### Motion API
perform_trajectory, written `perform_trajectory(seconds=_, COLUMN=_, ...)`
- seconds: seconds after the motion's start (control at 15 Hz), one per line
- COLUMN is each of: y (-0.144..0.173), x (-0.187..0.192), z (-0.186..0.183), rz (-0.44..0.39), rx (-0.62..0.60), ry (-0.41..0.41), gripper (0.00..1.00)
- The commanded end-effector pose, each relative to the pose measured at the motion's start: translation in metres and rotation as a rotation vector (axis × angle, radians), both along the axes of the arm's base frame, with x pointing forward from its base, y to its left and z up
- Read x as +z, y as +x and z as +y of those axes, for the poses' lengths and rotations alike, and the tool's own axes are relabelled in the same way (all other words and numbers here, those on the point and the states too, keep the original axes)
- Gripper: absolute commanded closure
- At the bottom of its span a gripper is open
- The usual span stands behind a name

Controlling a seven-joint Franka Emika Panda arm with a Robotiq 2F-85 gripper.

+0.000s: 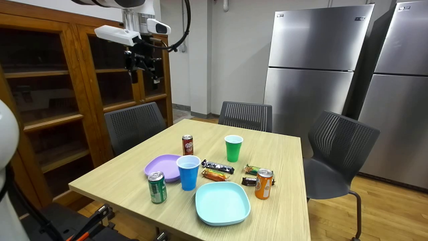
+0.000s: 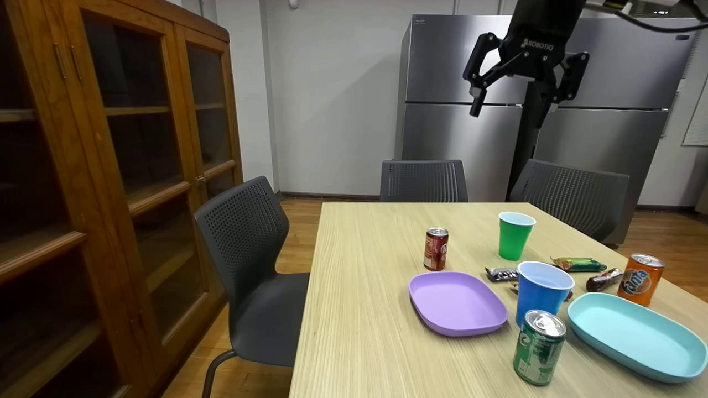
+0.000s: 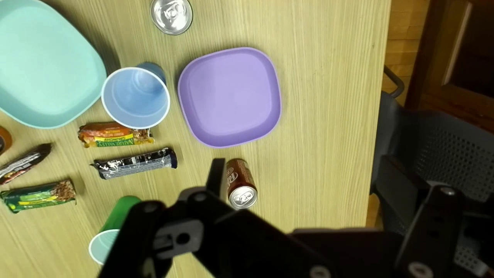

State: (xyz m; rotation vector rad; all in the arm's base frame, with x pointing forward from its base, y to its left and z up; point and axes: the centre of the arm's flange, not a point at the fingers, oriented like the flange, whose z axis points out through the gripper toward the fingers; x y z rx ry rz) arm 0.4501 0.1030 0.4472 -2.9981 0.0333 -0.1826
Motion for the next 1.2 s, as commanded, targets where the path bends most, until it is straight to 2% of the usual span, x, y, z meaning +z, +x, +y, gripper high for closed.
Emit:
perform_trajectory(seconds=0.0, y=0.020, x=-0.014, z=0.000, rz=-0.022, rx=0.023, ry=-0.043, gripper=0.00)
perform_trajectory(seconds=0.4, y=0.042, x=-0.043, z=-0.003, rz=-0.021, rx=0.019, ry=-0.094, gripper=0.00)
perform_trajectory(seconds=0.47, y=0.026, x=-0.041, z=-0.004, rz=-0.016, rx=0.028, ry=-0.070, gripper=0.00)
perform_trajectory(seconds=1.13, y=0.039, x=-0.054, z=-0.004, rz=-0.018, rx=0.008, ry=-0.091, gripper=0.00)
